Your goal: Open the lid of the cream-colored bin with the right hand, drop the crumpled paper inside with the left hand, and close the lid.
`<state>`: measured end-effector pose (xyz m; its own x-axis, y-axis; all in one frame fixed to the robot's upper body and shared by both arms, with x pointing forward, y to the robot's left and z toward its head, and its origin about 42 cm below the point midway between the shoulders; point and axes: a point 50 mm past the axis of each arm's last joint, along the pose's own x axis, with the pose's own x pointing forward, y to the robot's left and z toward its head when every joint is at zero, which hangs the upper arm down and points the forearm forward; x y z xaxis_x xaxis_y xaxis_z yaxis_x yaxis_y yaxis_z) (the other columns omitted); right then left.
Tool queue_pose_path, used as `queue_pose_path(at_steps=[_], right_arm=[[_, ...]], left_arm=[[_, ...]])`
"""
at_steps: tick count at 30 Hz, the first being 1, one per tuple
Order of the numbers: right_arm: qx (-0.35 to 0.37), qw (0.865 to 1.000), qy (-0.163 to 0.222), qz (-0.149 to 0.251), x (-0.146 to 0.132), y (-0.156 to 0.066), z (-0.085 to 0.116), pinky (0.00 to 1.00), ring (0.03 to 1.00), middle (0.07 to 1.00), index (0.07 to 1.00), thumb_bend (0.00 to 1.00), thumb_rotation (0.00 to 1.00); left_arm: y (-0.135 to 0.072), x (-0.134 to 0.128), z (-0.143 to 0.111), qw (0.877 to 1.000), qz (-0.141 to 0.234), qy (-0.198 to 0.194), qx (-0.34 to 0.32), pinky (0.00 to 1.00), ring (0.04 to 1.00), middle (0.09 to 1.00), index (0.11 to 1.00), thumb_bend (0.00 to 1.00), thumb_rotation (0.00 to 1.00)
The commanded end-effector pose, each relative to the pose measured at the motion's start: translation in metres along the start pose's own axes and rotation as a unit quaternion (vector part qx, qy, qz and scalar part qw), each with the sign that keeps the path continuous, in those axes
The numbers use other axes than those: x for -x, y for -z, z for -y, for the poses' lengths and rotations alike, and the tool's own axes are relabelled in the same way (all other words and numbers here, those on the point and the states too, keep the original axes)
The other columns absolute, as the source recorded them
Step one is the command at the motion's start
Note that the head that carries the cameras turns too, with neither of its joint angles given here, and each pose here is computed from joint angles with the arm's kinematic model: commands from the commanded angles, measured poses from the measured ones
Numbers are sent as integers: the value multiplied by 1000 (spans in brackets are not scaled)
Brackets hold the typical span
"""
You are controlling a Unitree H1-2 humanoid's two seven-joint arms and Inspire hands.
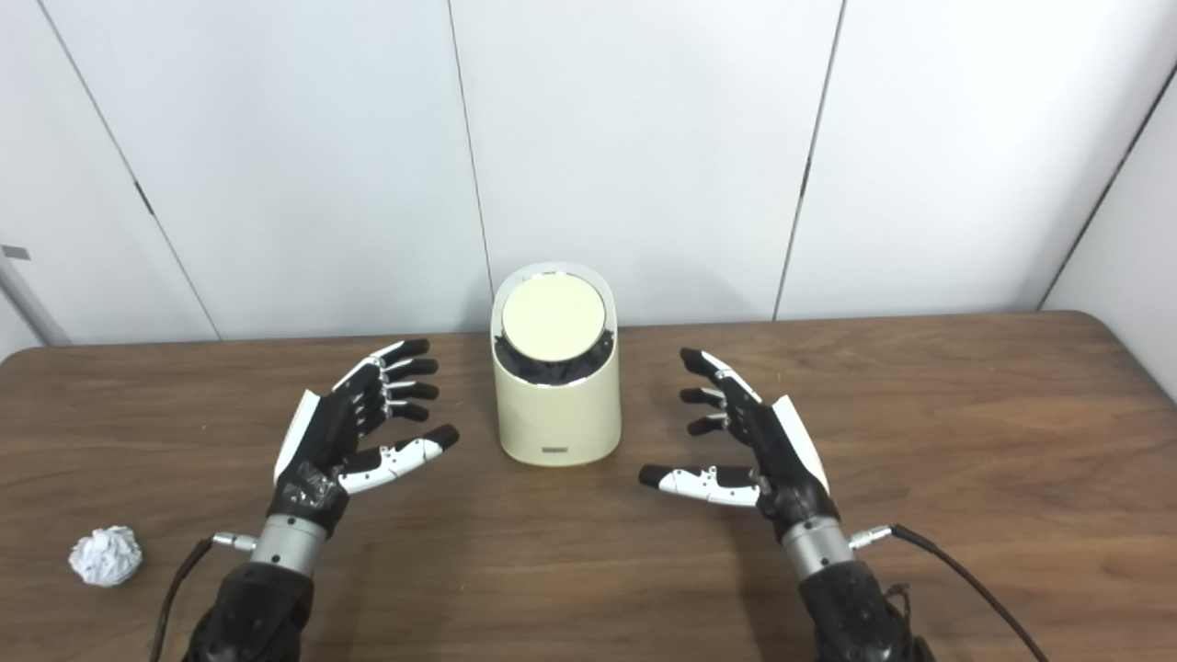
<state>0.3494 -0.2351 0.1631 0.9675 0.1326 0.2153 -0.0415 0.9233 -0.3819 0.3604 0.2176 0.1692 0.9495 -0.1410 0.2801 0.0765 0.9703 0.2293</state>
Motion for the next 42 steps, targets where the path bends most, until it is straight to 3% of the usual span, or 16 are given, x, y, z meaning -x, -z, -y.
queue_pose_path(at_steps=[1, 14, 16, 18, 21, 28, 36, 42], right_arm=[[6, 999, 10, 45, -10, -15, 8, 640, 797, 897, 872, 779, 226], [15, 998, 11, 53, -12, -18, 6, 622, 791, 894, 869, 765, 228], [18, 998, 14, 55, -13, -19, 4, 615, 783, 885, 863, 746, 317], [24, 998, 17, 55, -17, -25, 1, 626, 787, 877, 864, 737, 395], [33, 998, 19, 59, -24, -32, -2, 632, 786, 869, 867, 721, 428], [39, 996, 24, 75, -48, -55, -2, 638, 785, 862, 863, 775, 440], [60, 994, 28, 90, -72, -75, 1, 643, 807, 862, 864, 755, 407], [79, 992, 25, 95, -87, -92, 3, 638, 804, 863, 869, 775, 419]], left_arm=[[-16, -12, -4, 999, 44, -4, -1, 615, 702, 775, 827, 725, 124], [-15, -10, -6, 999, 41, -6, 0, 634, 713, 780, 829, 729, 132], [-15, -10, -6, 999, 40, -5, -3, 640, 710, 782, 827, 727, 147], [-13, -10, -6, 999, 38, -4, -4, 663, 706, 782, 826, 727, 156], [-12, -9, -4, 999, 36, -3, -2, 681, 708, 783, 828, 720, 145], [-8, -4, -1, 999, 36, -5, -12, 646, 699, 778, 822, 716, 135], [-2, 0, -5, 999, 28, -5, -18, 681, 712, 782, 824, 710, 142], [9, 7, -11, 999, 18, -11, -28, 637, 696, 773, 818, 720, 150]])
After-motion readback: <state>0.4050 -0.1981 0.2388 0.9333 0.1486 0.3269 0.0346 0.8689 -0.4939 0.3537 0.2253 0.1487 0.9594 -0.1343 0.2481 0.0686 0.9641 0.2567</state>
